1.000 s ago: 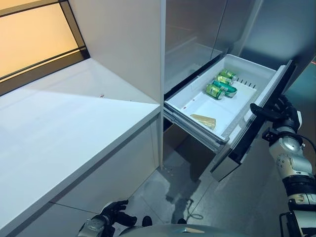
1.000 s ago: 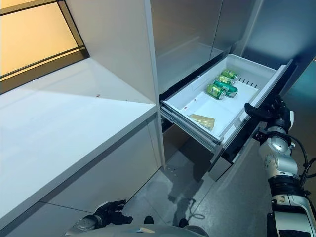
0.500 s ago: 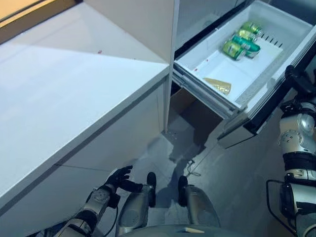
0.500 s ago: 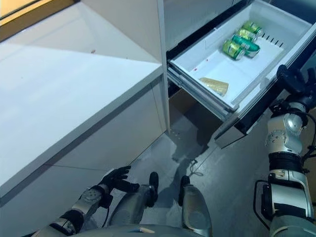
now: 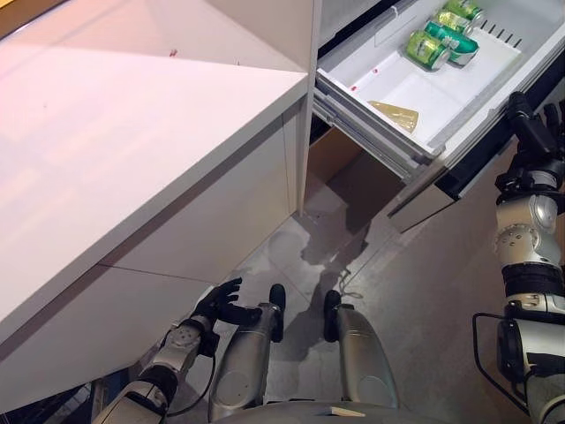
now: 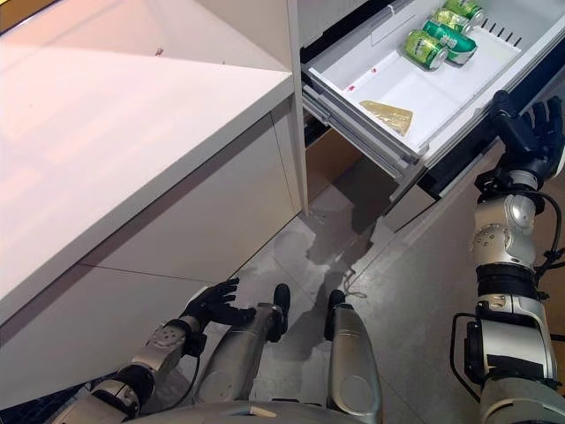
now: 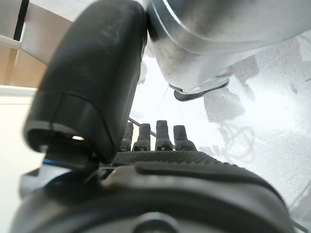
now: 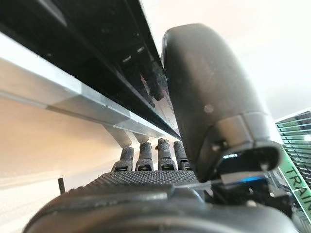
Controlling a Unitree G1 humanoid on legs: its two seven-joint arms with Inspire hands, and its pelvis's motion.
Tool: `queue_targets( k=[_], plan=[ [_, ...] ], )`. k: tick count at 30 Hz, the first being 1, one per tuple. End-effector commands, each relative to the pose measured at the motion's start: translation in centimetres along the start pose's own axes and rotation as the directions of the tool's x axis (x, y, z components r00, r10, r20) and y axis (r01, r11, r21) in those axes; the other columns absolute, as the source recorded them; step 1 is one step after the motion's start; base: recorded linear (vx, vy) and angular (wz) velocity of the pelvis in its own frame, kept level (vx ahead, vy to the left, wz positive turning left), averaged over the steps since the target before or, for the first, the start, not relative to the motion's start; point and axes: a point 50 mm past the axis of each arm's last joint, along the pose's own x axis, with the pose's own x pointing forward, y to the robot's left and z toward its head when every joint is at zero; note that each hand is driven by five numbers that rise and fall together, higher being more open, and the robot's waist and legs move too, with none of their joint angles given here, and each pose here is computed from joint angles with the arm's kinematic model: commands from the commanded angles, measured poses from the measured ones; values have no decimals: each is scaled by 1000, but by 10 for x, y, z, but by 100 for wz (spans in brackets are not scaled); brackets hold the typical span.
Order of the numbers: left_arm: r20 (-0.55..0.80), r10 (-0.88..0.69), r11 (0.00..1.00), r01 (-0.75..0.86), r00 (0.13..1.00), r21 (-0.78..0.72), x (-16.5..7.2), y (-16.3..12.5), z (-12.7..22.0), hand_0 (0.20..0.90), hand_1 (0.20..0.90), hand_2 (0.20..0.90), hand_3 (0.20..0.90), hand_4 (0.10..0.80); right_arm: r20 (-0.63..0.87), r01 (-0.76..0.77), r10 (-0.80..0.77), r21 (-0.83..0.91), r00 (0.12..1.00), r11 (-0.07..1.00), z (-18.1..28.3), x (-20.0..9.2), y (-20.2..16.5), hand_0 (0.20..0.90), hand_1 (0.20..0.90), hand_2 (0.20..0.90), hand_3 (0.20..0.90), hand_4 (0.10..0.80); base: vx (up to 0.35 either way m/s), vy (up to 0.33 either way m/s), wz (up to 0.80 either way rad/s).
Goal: Put drinks into fridge and close the fridge
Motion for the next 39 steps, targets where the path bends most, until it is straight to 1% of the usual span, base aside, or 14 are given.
queue_targets(
  k=[1,4,9,16,26,39],
  plan=[
    [-111,-22,998,28,994,50,-14,-9,-37,900,900,900,900,800,-131,-478,469,-45,874,877,-27,-18,88,900,900,900,900,800,73,4,11],
    [-109,-29,998,35,994,58,-16,-9,-39,900,900,900,900,800,-121,-532,522,-66,844,844,-22,-18,101,900,900,900,900,800,79,-4,7],
    [-112,-36,997,43,993,67,-19,-8,-43,900,900,900,900,800,-107,-569,561,-71,821,820,-15,-17,114,900,900,900,900,800,76,-5,10],
    [-148,-40,995,53,988,81,-27,-5,-57,900,900,900,900,800,-93,-555,548,-77,831,828,-8,-13,119,900,900,900,900,800,78,-12,26],
    [-207,-41,992,64,978,104,-37,-1,-76,900,900,900,900,800,-114,-509,499,-96,859,855,-11,-10,108,900,900,900,900,800,65,-18,23],
    [-232,-49,984,87,972,155,-38,2,-79,900,900,900,900,800,-113,-461,449,-139,887,876,-11,-9,95,900,900,900,900,800,-4,-45,3]
  ],
)
